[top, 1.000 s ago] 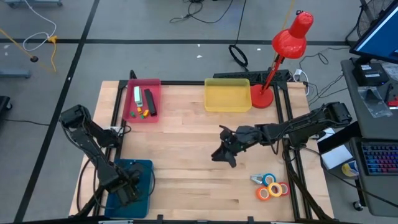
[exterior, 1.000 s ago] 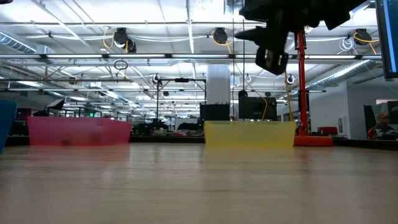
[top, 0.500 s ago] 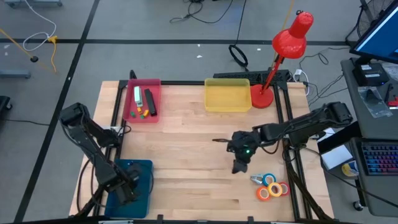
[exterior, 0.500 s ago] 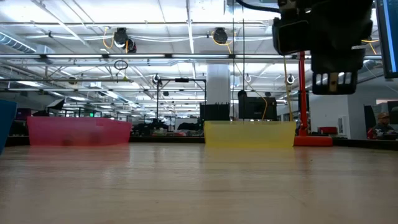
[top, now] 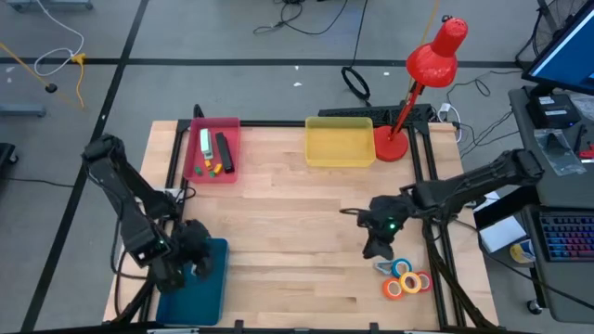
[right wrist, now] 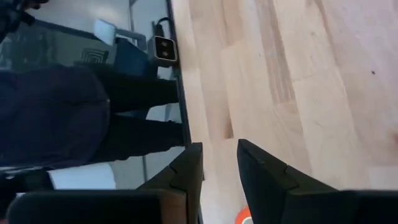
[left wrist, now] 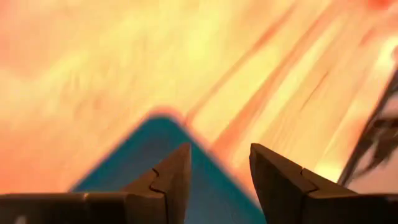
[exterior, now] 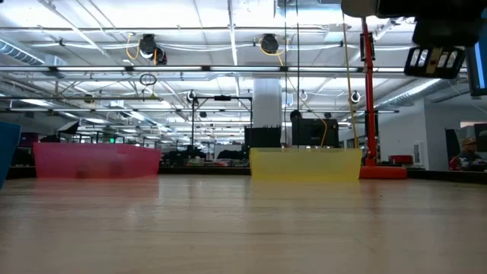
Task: Pick and place Stapler, Stapler remover, tape
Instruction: Put the blue staple remover into the blue bin
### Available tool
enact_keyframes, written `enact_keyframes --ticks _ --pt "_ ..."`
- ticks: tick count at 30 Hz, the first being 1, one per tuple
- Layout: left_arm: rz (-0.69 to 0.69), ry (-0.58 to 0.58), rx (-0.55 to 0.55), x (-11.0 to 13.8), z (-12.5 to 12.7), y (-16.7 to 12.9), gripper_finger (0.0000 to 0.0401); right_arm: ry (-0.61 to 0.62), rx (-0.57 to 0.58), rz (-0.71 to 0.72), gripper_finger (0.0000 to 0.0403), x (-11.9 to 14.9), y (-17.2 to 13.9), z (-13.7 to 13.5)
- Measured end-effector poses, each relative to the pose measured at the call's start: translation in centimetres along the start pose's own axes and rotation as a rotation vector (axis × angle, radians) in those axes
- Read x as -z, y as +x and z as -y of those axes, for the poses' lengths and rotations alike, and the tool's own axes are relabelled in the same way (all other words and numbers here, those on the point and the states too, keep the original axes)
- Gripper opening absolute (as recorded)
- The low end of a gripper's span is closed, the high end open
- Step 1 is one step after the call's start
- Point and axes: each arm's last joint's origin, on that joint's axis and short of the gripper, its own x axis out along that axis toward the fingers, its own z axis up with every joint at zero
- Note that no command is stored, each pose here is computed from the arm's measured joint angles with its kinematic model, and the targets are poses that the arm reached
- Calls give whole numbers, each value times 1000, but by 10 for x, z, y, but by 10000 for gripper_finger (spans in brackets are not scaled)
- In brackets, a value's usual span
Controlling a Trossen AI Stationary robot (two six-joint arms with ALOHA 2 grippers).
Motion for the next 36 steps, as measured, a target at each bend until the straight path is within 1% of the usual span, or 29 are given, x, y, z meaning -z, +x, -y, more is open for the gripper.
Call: enact_keyframes --ticks 2,5,9,11,15,20,24,28,32,36 --pt "100 -18 47 -6 0 -4 164 -25 6 20 90 6 -2 -6" --pt "244 -36 93 -13 -2 -10 163 -12 40 -4 84 17 -3 -9" --pt "402 -17 117 -22 -2 -14 163 27 123 -115 73 33 0 -6" --pt "447 -16 111 -26 -1 -13 163 37 163 -161 67 39 1 -4" --pt "474 5 112 -38 7 -8 163 64 220 -218 55 47 1 -1" --pt "498 123 139 -62 24 0 163 77 278 -259 50 54 0 3" --pt "509 222 164 -85 33 6 163 77 326 -243 50 55 -1 5" --pt "511 289 164 -106 33 13 163 103 350 -207 52 54 0 7" --pt "502 331 178 -121 32 17 163 159 383 -201 71 58 3 15" --pt "493 370 206 -131 31 20 163 214 374 -216 109 63 10 26"
